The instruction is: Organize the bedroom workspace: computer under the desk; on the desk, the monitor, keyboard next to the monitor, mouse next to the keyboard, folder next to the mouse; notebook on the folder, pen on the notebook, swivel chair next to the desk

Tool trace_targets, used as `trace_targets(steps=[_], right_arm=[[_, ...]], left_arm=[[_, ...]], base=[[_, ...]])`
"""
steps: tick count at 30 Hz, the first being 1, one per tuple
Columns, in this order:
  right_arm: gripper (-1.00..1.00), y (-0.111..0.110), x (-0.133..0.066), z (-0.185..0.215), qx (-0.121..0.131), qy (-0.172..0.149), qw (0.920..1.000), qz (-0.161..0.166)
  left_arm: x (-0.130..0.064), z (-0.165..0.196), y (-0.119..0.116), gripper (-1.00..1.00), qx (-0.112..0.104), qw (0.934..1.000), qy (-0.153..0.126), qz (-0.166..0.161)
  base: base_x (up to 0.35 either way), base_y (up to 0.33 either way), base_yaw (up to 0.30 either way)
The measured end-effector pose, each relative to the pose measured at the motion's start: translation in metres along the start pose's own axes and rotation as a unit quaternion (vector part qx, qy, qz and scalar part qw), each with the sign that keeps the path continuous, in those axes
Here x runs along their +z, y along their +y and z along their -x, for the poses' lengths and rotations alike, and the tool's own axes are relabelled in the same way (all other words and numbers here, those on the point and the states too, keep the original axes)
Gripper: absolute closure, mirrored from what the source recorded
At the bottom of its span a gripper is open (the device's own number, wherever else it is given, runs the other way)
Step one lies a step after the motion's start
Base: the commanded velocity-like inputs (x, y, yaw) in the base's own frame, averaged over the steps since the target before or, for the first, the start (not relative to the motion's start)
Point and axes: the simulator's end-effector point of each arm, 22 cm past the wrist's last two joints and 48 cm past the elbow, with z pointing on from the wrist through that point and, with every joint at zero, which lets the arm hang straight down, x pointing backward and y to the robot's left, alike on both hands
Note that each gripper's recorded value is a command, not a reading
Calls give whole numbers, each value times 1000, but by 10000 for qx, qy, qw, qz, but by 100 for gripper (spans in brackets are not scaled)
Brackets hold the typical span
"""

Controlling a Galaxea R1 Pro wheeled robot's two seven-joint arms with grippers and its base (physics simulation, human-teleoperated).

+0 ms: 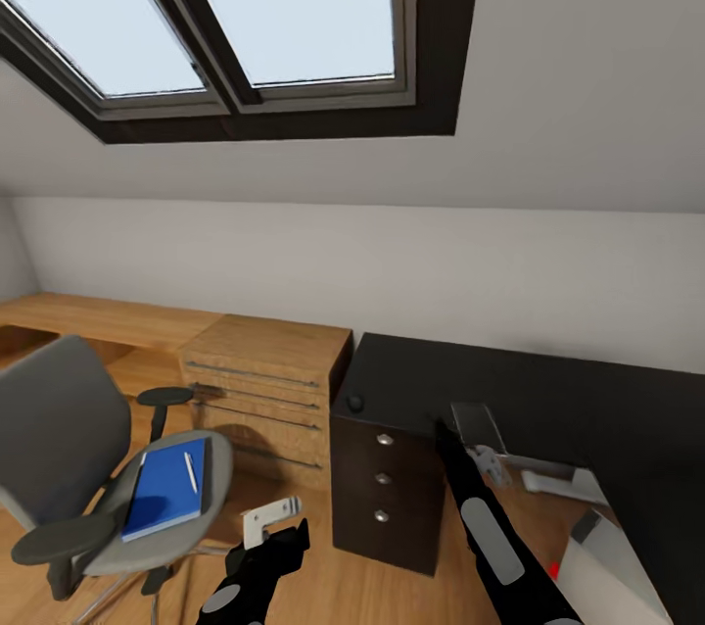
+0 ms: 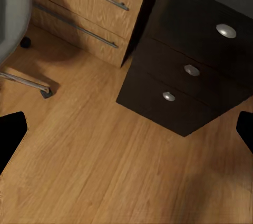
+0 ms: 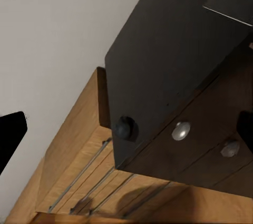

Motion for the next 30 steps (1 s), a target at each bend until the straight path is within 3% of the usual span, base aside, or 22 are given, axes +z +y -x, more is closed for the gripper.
trace_targets(steps=[8, 22, 24, 27, 28, 30], right_arm=[[-100, -1, 0, 0, -43, 14, 10000, -18], [-100, 12, -1, 0, -413, 175, 9988, 193], [-100, 16, -2, -6, -709, 242, 9969, 236], [-100, 3, -3, -19, -1566, 427, 9867, -90], [-100, -8, -5, -23, -1941, 515, 9790, -364], [-100, -30, -10, -25, -2670, 693, 9562, -977]], left_arm=[[0, 0, -1, -100, 9, 10000, -2, -10], [0, 0, -1, -100, 14, 10000, -4, -11], [0, 0, -1, -100, 14, 10000, -4, -13], [0, 0, -1, -100, 13, 10000, -4, -15], [0, 0, -1, -100, 13, 10000, -4, -14], [0, 0, -1, -100, 14, 10000, -4, -7]], base=[[198, 0, 221], [158, 0, 16], [278, 0, 0], [286, 0, 0], [266, 0, 0], [213, 0, 0]])
